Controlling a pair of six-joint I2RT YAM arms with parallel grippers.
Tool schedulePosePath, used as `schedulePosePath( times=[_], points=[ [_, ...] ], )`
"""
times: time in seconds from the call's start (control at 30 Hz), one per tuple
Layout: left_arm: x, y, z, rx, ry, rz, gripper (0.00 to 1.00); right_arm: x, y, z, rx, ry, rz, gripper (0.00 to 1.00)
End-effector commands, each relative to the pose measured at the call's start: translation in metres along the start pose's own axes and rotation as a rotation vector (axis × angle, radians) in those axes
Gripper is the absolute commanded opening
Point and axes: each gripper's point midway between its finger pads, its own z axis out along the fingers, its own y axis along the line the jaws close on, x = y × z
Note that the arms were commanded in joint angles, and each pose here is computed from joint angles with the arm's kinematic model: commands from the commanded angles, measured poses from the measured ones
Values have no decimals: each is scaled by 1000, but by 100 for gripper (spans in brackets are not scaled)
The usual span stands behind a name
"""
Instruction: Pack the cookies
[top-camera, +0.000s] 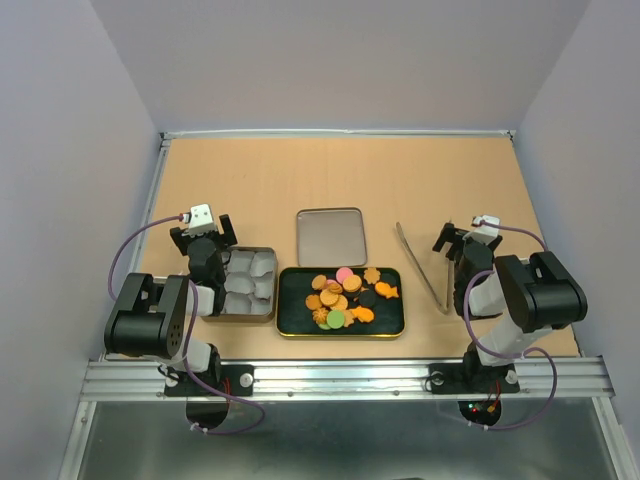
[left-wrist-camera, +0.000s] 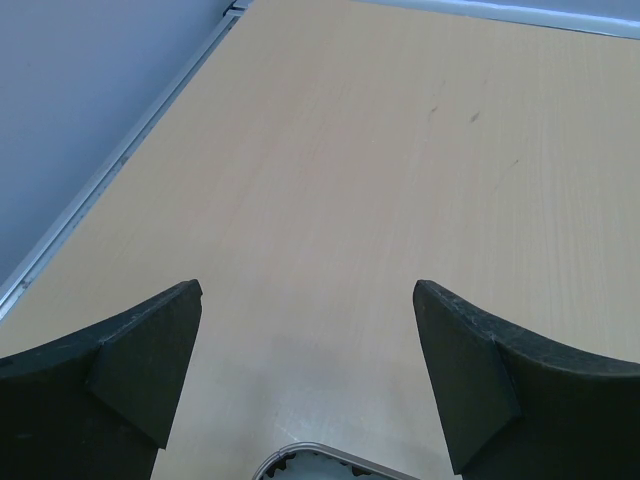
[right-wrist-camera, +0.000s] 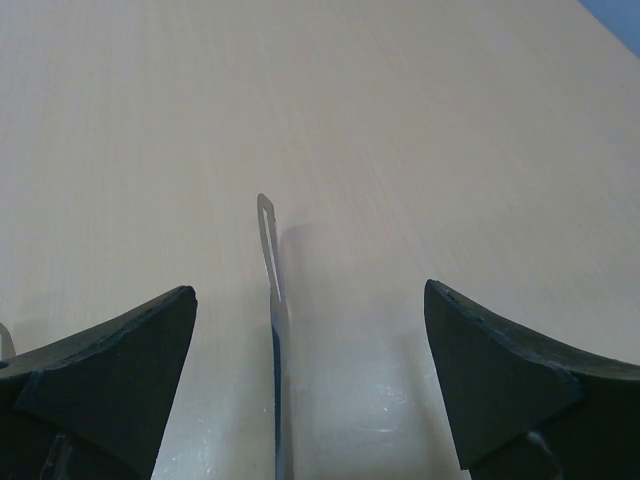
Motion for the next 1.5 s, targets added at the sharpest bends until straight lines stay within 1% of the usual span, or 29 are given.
schedulePosePath(
  times=[0.0,0.07,0.1,0.17,0.2,0.23,0.27,0.3,0.33,0.37,0.4,0.43,0.57,0.6,0.63,0.67,0.7,0.73,0.77,0.87,0.9,0.97,1.03,1.1,1.13,1.23,1.4,1.47],
  points=[
    [-74,-1,2,-1,-278,-112,99,-40,5,5,-9,-131,35,100],
    [-74,-1,2,1,-277,-111,99,-48,12,3,-52,-132,9,100],
    [-74,-2,2,2,-278,-112,99,-69,14,2,-46,-146,18,100],
    [-75,-2,2,1,-281,-113,99,-95,16,2,-42,-159,25,100],
    [-75,-1,2,1,-280,-112,99,-127,21,3,-46,-195,39,100],
    [-74,-1,2,1,-278,-111,99,-147,25,1,-62,-218,46,100],
    [-74,-2,2,2,-278,-112,99,-153,29,0,-66,-173,71,100],
    [-74,-1,2,0,-278,-113,99,-183,30,-10,-67,-200,128,100],
    [-74,-2,2,2,-278,-112,99,-194,29,-13,-39,-163,203,100],
    [-74,-1,2,1,-277,-110,99,-250,35,-19,-39,-209,346,100],
    [-74,-1,2,1,-278,-112,99,-239,37,-26,-37,-97,327,100],
    [-73,-2,2,2,-276,-112,99,-256,53,-37,-112,-33,344,100],
    [-74,-2,2,2,-278,-112,99,-265,87,-73,-304,119,383,100],
    [-74,-1,2,1,-278,-112,99,-253,85,-82,-289,191,412,100],
    [-75,-2,2,1,-280,-112,99,-253,83,-95,-281,207,462,100],
    [-75,-1,2,1,-280,-112,99,-244,80,-100,-265,245,468,100],
    [-75,-1,2,-1,-280,-112,99,-225,80,-111,-258,355,451,100],
    [-73,-1,2,1,-277,-111,99,-213,79,-115,-237,433,435,100],
    [-74,-1,2,0,-278,-113,99,-164,70,-124,-142,663,384,100],
    [-75,-1,2,0,-280,-114,99,-129,52,-145,-43,883,269,100],
    [-74,-1,2,1,-278,-112,99,-113,36,-155,39,918,209,100],
    [-75,-1,2,1,-280,-112,99,-100,28,-161,44,939,167,100],
    [-74,-1,2,1,-277,-111,99,-74,24,-170,66,1032,139,100],
    [-74,-1,2,-1,-278,-112,99,-72,30,-169,52,1042,125,100],
    [-75,-1,2,1,-280,-112,99,-70,29,-165,92,1066,124,100],
    [-75,-2,2,2,-280,-112,99,-50,29,-164,124,1156,77,100],
    [-74,-1,2,1,-278,-112,99,-16,42,-166,50,1221,58,100],
    [-74,-2,2,3,-277,-112,99,-10,43,-165,43,1213,49,100]
  ],
)
